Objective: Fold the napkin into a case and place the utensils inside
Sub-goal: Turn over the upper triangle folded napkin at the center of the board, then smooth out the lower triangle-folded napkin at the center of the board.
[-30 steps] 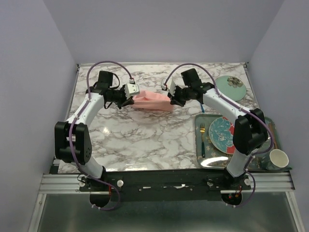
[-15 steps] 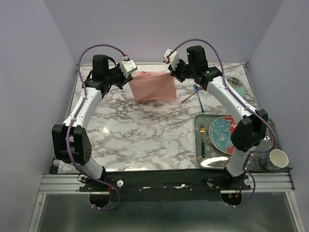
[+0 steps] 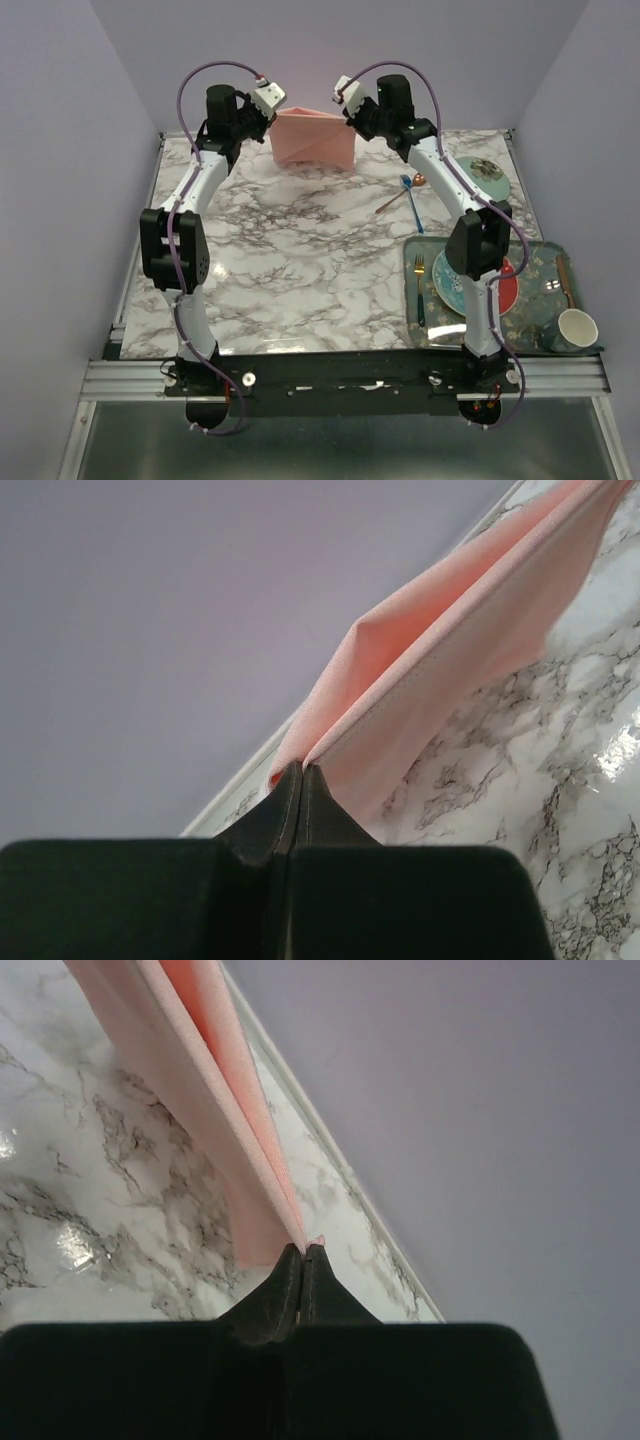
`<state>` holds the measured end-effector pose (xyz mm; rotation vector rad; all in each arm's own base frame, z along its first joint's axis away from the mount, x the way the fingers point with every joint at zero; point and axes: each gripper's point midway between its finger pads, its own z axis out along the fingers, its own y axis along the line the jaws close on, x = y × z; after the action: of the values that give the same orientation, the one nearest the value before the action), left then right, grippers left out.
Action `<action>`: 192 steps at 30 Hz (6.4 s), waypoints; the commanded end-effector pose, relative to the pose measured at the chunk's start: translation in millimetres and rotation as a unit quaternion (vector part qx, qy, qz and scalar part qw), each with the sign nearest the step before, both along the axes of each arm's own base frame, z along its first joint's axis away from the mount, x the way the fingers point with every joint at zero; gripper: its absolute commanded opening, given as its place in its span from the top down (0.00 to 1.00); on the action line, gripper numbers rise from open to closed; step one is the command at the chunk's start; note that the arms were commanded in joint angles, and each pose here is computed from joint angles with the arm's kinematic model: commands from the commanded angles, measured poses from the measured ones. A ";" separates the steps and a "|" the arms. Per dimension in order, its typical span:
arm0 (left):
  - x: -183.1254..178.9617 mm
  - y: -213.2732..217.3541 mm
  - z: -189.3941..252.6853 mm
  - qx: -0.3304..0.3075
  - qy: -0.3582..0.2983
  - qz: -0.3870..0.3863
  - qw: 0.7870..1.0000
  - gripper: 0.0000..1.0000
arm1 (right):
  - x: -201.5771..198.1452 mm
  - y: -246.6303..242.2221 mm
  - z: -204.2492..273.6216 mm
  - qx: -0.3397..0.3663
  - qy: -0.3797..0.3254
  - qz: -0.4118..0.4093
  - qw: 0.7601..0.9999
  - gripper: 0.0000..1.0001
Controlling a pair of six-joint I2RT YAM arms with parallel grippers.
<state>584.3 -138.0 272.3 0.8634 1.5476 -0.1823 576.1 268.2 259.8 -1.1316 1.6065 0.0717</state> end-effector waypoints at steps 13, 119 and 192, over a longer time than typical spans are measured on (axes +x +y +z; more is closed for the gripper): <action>-192.3 -3.6 -123.9 0.159 0.109 -0.199 0.961 1.00 | -156.0 0.9 -118.1 -0.097 0.035 0.160 0.982 0.99; -353.5 -6.7 -244.6 0.263 0.305 -0.247 0.881 0.64 | -330.7 10.8 -195.6 0.091 0.691 -0.084 0.712 0.99; -302.3 -127.1 -214.8 0.237 0.180 -0.179 0.938 0.36 | -307.5 4.5 -209.1 0.082 0.723 -0.112 0.676 0.98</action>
<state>270.3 -251.4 42.9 1.6029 1.8297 -0.2467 274.1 273.7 50.9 -0.6288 2.9716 1.1692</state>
